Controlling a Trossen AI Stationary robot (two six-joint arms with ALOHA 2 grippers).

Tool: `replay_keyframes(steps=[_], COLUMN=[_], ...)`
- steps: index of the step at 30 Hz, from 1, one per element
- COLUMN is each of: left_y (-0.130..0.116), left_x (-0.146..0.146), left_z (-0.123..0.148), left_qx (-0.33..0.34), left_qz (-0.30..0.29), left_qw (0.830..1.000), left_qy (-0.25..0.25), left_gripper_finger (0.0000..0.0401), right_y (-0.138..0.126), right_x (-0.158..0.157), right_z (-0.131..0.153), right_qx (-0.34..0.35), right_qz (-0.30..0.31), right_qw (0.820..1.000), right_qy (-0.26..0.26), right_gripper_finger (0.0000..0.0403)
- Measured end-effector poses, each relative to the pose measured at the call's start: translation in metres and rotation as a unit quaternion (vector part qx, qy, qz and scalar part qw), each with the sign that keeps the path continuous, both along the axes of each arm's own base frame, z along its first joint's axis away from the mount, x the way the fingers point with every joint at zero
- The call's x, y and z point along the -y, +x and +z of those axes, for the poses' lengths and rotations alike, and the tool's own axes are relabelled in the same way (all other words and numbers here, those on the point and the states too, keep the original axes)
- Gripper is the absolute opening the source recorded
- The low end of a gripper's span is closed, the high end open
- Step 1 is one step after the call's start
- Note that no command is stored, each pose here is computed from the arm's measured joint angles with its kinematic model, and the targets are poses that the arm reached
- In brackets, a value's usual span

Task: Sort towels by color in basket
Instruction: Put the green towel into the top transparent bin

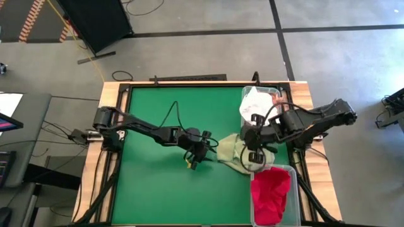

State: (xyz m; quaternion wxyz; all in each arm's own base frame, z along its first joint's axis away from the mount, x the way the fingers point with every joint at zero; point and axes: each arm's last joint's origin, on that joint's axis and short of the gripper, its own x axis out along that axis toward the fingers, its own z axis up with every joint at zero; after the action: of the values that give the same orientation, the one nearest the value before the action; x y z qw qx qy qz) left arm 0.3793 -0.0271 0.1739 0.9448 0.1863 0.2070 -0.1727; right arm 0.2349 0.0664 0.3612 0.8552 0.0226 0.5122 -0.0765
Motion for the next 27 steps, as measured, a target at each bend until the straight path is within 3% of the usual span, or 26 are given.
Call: replay_keyframes(steps=[8,12,20,23,27], left_y=[0.032,0.046,0.075,0.08,0.078], left_x=[0.0,0.002,0.001,-0.003,-0.008], left_z=[-0.023,-0.035,-0.062,-0.065,-0.065], left_qx=[0.009,0.006,-0.055,-0.087,-0.126], left_qz=[0.018,-0.008,0.005,0.02,0.026], left_qw=[0.999,1.0,0.998,0.996,0.991], left_qy=[0.033,0.024,0.026,0.027,0.029], left_gripper_finger=[0.0183,0.0204,0.0246,0.023,0.0149], right_y=[0.001,0.002,0.003,0.004,0.004], right_x=[-0.013,-0.014,-0.014,-0.014,-0.014], right_z=[0.002,0.003,0.004,0.004,0.004], right_qx=[0.025,0.034,0.041,0.043,0.043], right_qz=[0.025,0.024,0.022,0.023,0.025], right_qw=[0.999,0.999,0.999,0.999,0.999], right_qy=[0.009,0.011,0.01,0.01,0.011], right_gripper_finger=[0.0143,0.0143,0.0143,0.0143,0.0143])
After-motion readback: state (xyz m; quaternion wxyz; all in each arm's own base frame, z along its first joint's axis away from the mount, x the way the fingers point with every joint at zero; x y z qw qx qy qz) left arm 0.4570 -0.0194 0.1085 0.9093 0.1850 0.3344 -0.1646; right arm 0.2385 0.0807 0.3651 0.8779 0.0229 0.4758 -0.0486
